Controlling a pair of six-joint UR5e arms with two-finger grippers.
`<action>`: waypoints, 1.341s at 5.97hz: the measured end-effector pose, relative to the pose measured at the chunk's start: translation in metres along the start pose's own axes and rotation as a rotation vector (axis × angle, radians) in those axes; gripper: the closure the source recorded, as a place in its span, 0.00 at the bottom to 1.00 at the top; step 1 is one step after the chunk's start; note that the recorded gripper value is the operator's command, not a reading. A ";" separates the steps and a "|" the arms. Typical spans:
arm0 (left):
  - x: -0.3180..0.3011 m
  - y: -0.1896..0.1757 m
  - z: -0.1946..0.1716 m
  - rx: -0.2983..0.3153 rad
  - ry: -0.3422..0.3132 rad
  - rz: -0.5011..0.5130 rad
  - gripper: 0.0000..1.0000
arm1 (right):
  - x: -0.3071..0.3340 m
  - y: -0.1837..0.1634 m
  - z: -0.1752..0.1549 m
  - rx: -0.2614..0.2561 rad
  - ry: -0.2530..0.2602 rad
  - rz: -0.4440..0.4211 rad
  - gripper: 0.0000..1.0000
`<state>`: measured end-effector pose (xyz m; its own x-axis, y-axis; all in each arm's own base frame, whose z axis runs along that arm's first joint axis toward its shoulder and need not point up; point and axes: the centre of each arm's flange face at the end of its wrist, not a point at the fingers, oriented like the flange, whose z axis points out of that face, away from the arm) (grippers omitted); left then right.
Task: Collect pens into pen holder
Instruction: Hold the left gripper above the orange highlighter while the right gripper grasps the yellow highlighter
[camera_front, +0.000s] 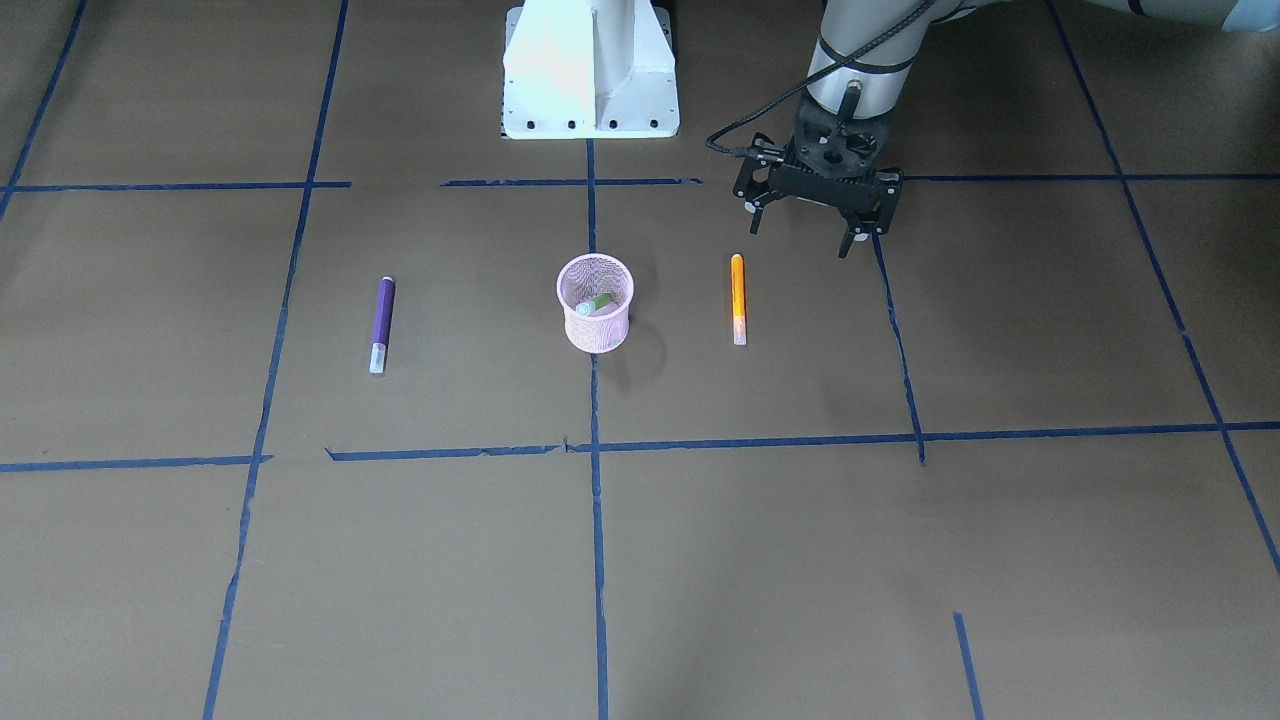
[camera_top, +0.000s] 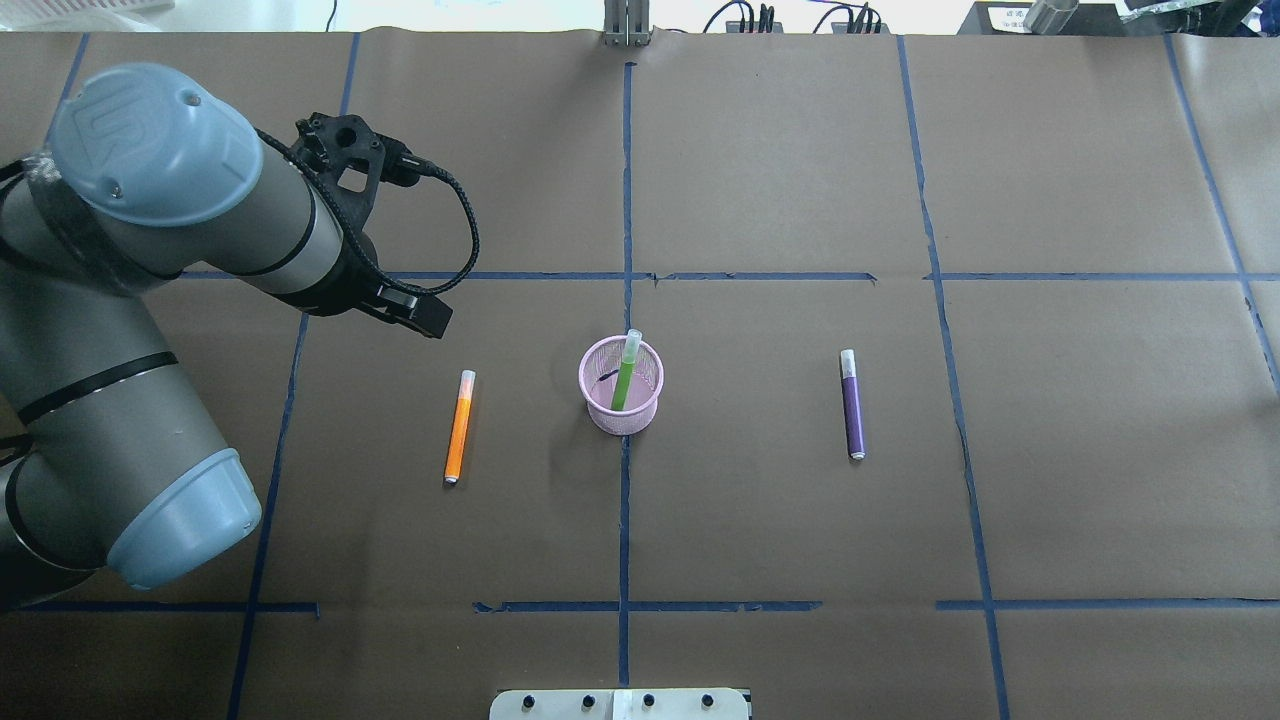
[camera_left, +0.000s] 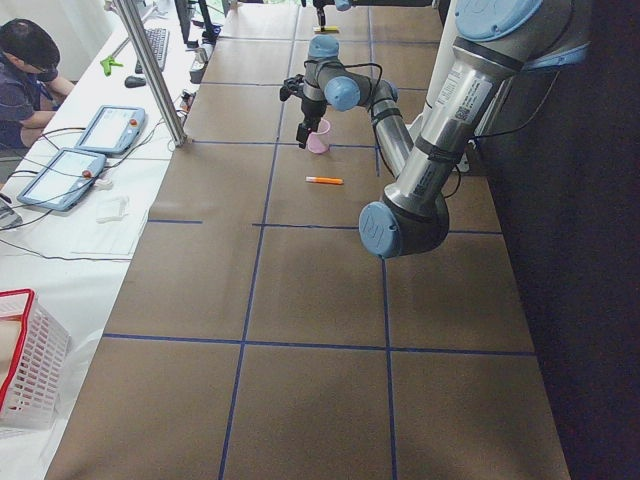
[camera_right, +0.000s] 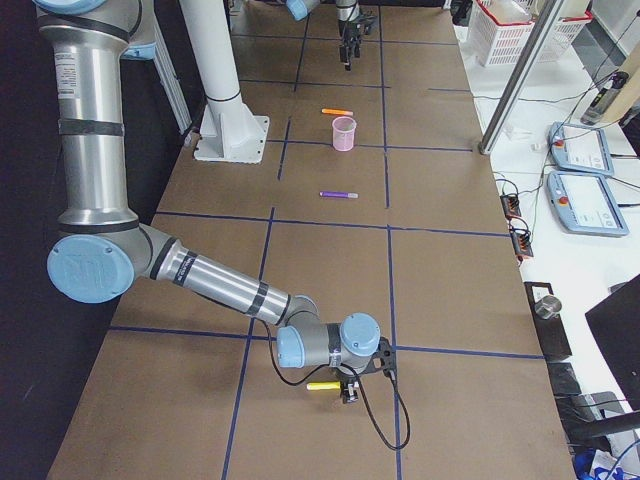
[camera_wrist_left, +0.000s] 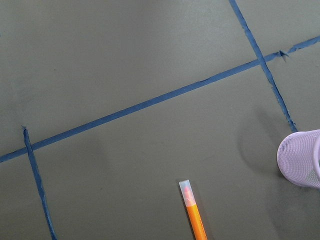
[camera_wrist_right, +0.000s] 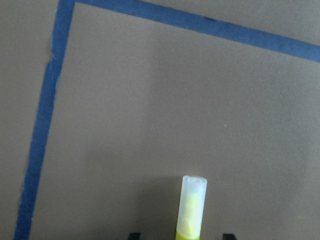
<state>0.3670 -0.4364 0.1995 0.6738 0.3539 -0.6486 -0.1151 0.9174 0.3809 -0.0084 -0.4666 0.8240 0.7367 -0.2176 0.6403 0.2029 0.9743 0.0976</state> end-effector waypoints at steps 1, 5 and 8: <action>0.000 0.000 0.000 0.000 0.000 -0.001 0.00 | -0.002 -0.003 0.002 -0.004 0.007 -0.007 1.00; 0.000 0.000 0.001 -0.001 0.000 -0.004 0.00 | -0.022 -0.020 -0.020 0.070 0.007 -0.101 1.00; 0.000 0.000 0.008 -0.013 -0.007 -0.010 0.00 | -0.114 -0.081 -0.129 0.337 0.000 -0.272 1.00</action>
<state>0.3722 -0.4374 0.2049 0.6800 0.3435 -0.6478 -0.1178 0.9232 0.3659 -0.0252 -0.5286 0.6447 0.6852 -0.4693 0.5570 0.1676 0.8458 0.5065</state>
